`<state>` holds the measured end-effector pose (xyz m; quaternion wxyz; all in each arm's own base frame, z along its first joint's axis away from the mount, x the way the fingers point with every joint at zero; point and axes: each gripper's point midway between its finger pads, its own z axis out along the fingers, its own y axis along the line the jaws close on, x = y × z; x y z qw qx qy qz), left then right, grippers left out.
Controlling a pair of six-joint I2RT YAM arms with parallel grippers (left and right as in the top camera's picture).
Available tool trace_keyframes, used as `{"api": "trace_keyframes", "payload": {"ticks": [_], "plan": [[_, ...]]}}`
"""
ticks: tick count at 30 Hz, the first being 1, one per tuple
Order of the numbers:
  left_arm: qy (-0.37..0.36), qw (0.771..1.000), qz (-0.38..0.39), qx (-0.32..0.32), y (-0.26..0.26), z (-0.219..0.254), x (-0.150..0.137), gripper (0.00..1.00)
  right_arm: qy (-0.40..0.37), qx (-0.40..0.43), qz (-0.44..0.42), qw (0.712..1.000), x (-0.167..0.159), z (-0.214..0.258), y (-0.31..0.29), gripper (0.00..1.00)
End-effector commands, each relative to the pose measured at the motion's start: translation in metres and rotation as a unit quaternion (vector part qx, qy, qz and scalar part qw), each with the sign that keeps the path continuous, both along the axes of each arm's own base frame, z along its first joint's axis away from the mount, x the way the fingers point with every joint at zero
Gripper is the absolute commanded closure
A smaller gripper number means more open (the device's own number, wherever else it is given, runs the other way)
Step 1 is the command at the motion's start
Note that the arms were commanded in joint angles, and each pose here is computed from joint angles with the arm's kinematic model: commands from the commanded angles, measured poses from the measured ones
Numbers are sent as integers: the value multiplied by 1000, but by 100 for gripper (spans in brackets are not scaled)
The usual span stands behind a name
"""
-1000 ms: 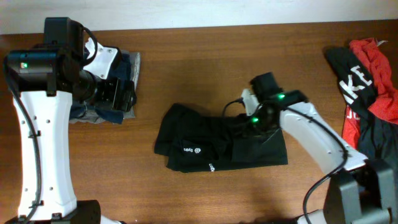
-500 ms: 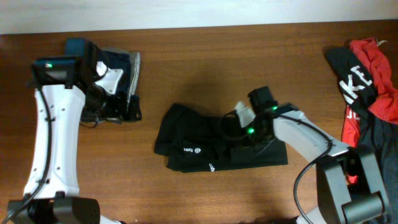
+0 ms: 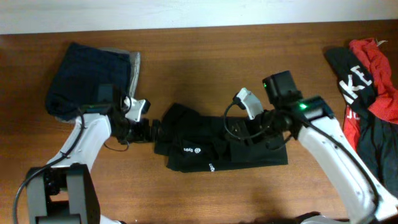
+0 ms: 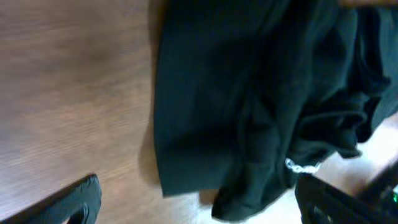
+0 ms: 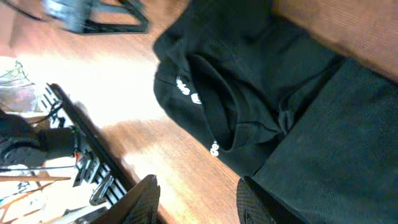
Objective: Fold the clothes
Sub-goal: 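Press the folded black shirt into a compact bundle with both grippers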
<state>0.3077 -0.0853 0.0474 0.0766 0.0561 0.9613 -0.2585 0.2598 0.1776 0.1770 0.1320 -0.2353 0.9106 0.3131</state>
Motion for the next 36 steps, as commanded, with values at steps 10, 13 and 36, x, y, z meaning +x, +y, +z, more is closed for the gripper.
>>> {"api": "trace_keyframes", "payload": {"ticks": [10,13,36], "plan": [[10,996,-34,-84,-61,-36,-15,1,-49,-9,10,999,-10,24,-9,55],[20,992,-36,-116,-80,-39,-14,1,-48,-11,15,999,-12,23,-9,55],[-10,976,-58,-209,-99,-11,1,99,-36,-52,4,998,-16,13,-22,60]]}}
